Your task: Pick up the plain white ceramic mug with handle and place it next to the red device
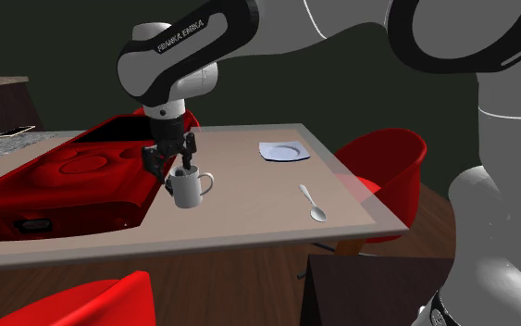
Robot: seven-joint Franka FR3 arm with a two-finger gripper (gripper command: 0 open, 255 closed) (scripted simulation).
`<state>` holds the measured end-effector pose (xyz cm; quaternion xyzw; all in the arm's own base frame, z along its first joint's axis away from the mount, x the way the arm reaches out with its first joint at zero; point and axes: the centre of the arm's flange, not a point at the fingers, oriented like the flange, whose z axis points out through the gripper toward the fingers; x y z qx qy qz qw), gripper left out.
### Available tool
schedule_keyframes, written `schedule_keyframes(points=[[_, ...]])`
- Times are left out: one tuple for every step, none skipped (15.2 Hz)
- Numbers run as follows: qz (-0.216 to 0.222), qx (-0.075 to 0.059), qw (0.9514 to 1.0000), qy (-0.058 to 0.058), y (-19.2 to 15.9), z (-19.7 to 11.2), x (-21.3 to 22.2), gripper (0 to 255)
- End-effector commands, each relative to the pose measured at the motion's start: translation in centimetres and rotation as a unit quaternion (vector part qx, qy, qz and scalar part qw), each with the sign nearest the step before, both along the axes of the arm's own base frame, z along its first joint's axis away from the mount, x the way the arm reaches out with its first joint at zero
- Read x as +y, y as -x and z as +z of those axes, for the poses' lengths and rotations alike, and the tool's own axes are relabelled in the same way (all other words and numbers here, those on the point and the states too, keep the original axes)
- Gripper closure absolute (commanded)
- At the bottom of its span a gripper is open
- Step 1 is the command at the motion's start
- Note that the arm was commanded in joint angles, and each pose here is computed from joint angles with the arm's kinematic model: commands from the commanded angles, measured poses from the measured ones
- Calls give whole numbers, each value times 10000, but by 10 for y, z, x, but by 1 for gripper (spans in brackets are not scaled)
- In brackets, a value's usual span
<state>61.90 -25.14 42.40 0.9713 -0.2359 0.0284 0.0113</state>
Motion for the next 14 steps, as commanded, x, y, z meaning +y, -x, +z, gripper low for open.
schedule_keyframes(points=[[0,0,10000,0,0,0,0,0],[0,0,10000,0,0,0,0,0],[0,0,10000,0,1,13,0,0],[0,0,10000,0,1,26,1,0],[0,0,10000,0,2,40,1,0],[0,0,10000,0,3,50,2,0],[0,0,10000,0,3,50,2,0],[0,0,10000,0,3,50,2,0],[0,0,10000,0,3,50,2,0],[0,0,10000,0,3,50,2,0],[0,0,10000,0,3,50,2,0],[0,0,10000,0,3,50,2,0],[0,0,10000,0,3,50,2,0],[0,0,10000,0,3,50,2,0]])
